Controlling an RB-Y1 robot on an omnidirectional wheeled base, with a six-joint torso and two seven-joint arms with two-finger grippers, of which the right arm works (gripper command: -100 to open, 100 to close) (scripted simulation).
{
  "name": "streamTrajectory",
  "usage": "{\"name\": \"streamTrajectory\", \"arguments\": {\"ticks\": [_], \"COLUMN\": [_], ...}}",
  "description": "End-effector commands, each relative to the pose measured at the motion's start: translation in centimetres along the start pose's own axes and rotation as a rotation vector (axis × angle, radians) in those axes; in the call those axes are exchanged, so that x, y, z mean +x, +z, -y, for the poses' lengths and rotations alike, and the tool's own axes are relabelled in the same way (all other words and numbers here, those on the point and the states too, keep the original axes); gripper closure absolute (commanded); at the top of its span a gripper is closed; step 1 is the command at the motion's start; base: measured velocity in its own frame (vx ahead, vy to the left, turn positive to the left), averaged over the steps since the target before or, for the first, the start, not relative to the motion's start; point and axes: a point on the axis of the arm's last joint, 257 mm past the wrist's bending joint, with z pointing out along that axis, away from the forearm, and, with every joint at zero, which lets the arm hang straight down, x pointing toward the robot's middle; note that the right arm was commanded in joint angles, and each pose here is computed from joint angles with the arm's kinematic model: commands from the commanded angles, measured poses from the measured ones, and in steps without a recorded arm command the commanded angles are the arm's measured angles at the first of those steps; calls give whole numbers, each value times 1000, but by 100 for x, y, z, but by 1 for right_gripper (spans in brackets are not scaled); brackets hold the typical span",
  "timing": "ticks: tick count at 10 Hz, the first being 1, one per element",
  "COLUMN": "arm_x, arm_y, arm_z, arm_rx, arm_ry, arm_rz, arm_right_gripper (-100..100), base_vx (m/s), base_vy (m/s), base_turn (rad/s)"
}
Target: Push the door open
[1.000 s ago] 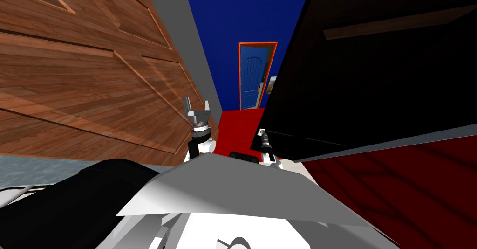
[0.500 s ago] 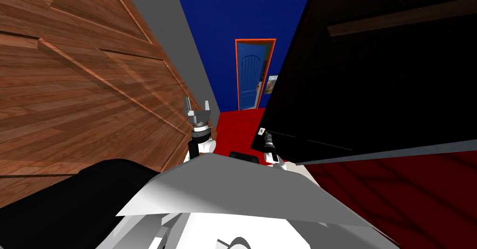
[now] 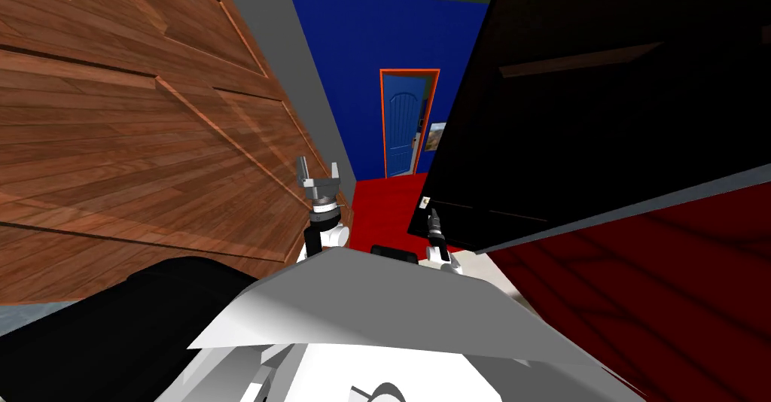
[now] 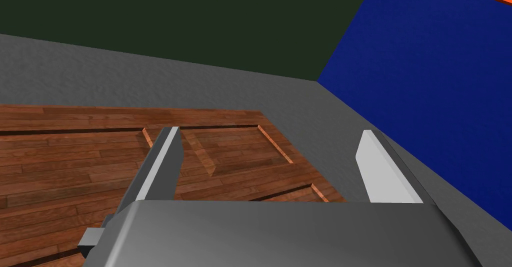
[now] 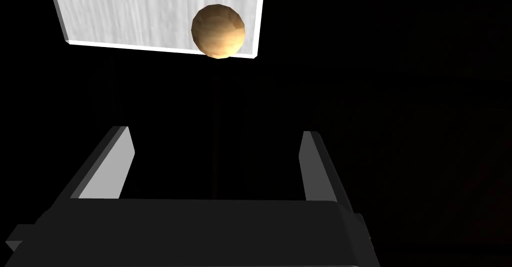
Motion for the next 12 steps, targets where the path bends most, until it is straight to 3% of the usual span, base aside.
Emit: {"name": "streamTrajectory", "arguments": {"ticks": [1, 3, 11, 12], "arm_x": [55, -25, -76, -76], "arm_y": [-12, -16, -64, -64], "arm_z": [5, 11, 12, 12], "arm_rx": [2, -1, -12, -12], "arm_ry": [24, 6, 6, 6], "arm_rz": [10, 11, 28, 28], "arm_right_gripper": [-100, -100, -100, 100], "base_vx": [-219, 2, 192, -19], "base_vy": [112, 37, -8, 4], "base_turn": [-86, 2, 23, 8]}}
